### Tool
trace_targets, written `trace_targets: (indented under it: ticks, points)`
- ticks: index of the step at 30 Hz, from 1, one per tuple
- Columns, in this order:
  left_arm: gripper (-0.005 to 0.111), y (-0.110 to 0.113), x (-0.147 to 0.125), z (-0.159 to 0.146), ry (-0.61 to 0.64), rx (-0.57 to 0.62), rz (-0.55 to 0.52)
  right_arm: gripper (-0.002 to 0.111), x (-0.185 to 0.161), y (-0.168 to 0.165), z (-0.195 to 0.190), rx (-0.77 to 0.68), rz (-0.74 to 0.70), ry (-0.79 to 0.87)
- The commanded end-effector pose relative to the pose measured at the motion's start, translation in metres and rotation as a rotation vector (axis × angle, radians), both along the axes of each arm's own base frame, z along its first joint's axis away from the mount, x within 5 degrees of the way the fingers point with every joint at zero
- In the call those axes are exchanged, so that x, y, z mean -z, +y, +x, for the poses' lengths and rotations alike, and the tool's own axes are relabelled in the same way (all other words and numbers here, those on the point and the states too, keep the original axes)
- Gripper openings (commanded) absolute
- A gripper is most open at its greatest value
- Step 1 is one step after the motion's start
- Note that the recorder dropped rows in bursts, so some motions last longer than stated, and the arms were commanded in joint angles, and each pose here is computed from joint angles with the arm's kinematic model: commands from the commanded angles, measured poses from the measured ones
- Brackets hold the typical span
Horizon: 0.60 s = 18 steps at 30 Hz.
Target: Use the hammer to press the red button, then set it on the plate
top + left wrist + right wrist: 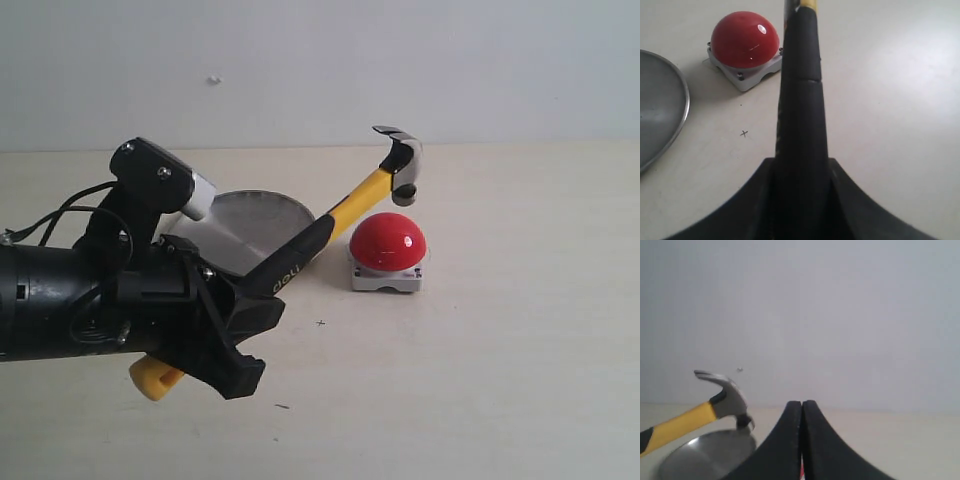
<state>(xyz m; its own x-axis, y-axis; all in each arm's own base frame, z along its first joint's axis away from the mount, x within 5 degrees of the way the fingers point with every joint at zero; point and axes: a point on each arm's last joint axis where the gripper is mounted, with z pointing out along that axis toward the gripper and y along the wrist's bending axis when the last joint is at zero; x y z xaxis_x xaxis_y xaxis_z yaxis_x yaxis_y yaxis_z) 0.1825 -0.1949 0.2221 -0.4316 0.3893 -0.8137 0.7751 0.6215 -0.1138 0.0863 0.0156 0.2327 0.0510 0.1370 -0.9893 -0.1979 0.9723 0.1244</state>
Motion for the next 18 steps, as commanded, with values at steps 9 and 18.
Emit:
trace_targets:
  ticks: [9,18]
  points:
    - [0.0,-0.001,-0.006,0.0,-0.009,-0.006,-0.022,0.0,-0.011,-0.053,-0.036,0.41,0.07,-0.363]
    - [0.0,-0.002,-0.006,-0.001,0.012,-0.004,-0.039,0.0,0.024,0.019,-0.042,-0.4,-0.35,-0.107]
